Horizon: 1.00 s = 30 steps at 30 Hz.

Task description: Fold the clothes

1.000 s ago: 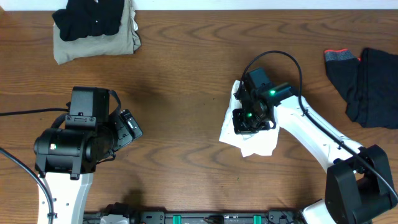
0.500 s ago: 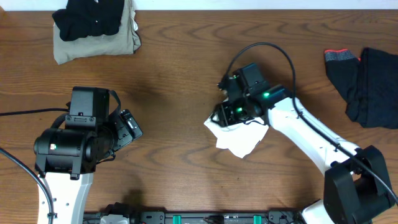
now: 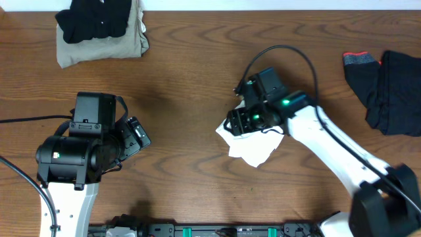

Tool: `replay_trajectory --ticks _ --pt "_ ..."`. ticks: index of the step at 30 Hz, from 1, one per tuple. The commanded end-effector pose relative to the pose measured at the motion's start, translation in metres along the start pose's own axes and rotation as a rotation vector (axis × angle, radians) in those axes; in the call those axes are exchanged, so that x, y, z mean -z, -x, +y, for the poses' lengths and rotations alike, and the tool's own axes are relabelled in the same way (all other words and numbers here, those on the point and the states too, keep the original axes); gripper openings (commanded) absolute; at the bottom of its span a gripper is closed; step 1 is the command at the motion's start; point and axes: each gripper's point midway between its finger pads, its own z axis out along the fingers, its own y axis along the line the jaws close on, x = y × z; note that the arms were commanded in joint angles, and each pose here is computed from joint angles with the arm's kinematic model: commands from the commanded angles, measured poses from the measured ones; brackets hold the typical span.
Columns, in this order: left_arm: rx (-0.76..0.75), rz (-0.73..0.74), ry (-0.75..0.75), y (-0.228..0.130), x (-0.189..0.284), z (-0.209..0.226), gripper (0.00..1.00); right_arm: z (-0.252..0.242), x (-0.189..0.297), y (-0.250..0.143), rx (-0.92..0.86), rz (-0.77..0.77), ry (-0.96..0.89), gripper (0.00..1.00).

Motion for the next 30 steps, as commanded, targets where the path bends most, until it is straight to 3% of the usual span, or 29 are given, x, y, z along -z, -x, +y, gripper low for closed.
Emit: replay_trajectory --ticks 1,7,13,25,30 --pt "-0.011 -0.003 0.01 0.001 -0.001 0.002 0.98 0.002 0.036 0.016 -0.059 -0.112 -0.027 0.7" --pt "-0.01 -0.012 0.004 0.003 -0.001 0.001 0.98 -0.023 0.039 0.001 -0.318 -0.091 -0.147 0.69" --pt "-0.01 -0.01 0.005 0.003 -0.001 0.001 0.98 -0.039 0.009 -0.004 -0.476 -0.032 -0.194 0.68" --pt "-0.012 0.002 0.014 0.0 -0.001 0.003 0.98 -0.051 -0.034 0.014 -0.513 -0.044 -0.18 0.63" --pt "-0.012 0.002 0.014 0.0 -0.001 0.003 0.98 -0.051 -0.037 0.021 -0.509 -0.07 -0.169 0.47"
